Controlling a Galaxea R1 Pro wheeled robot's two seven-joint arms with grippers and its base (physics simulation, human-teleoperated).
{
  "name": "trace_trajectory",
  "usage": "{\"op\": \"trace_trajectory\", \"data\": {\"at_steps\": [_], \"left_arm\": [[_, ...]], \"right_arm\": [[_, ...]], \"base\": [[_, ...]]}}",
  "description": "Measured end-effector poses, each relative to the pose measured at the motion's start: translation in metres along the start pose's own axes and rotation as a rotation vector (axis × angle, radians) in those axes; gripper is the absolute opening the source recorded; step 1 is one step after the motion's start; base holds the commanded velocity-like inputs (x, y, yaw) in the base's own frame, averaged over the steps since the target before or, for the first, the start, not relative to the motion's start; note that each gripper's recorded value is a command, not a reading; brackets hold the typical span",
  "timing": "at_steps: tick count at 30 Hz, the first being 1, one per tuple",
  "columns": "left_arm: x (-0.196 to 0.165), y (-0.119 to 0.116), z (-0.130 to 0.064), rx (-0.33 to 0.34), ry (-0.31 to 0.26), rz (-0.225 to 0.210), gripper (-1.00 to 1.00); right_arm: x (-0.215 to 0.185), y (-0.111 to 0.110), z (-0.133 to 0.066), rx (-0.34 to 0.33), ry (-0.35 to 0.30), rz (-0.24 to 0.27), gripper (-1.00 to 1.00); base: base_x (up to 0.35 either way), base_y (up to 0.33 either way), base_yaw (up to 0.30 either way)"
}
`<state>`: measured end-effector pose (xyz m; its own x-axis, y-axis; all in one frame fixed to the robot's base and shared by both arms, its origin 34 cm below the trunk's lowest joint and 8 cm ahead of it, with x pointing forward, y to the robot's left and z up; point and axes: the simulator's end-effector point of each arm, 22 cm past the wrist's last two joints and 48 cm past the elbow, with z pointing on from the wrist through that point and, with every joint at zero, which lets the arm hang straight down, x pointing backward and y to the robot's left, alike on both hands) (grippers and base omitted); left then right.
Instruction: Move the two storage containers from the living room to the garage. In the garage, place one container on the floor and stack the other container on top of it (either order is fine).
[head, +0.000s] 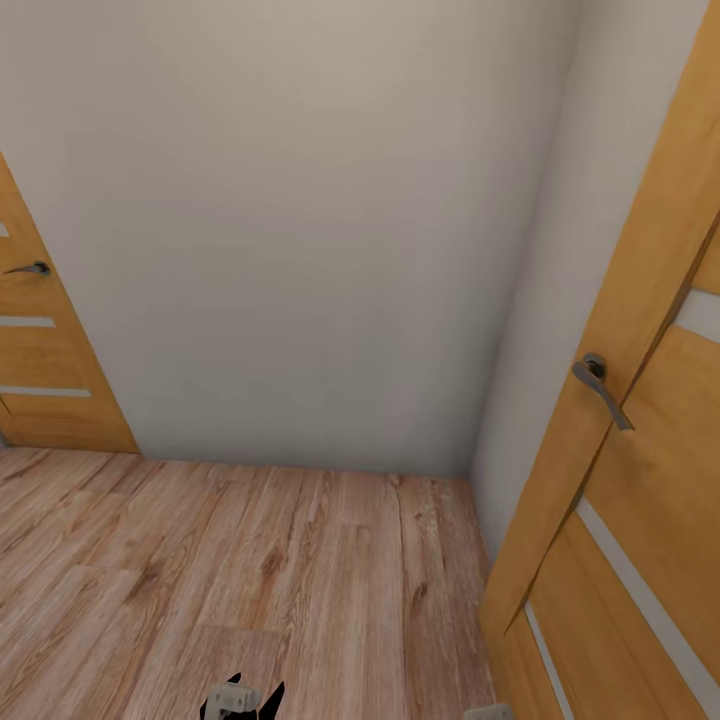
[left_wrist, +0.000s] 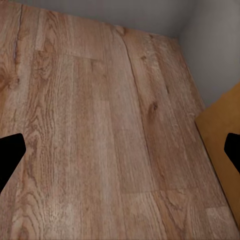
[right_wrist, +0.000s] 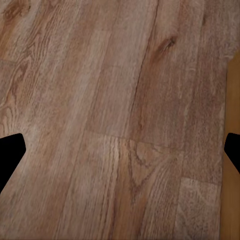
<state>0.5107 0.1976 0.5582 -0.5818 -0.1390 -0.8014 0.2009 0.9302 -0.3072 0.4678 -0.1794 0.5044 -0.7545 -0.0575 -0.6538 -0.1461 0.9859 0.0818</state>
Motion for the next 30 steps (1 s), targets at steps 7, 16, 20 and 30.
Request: {"op": "trace_trajectory", "data": {"at_steps": [7, 16, 20, 30], "left_arm": [[0.0000, 0.0001, 0.0000, 0.000, 0.000, 0.000, 1.00], [0.0000, 0.0002, 0.0000, -0.001, 0.000, 0.000, 1.00], [0.0000, 0.0003, 0.0000, -0.001, 0.000, 0.000, 1.00], [0.0001, 0.0004, 0.0000, -0.002, 0.000, 0.000, 1.00]], "right_arm": [[-0.0003, -0.0002, 0.0001, 0.000, 0.000, 0.000, 1.00], [0.0003, -0.0001, -0.0001, 0.000, 0.001, 0.000, 1.00], [0.0005, 0.0001, 0.0000, 0.000, 0.001, 0.000, 1.00], [0.0002, 0.0005, 0.0000, 0.000, 0.000, 0.001, 1.00]], "base": [[0.028, 0.000, 0.000], [0.166, 0.000, 0.000], [0.034, 0.000, 0.000], [0.004, 0.000, 0.000]]}}
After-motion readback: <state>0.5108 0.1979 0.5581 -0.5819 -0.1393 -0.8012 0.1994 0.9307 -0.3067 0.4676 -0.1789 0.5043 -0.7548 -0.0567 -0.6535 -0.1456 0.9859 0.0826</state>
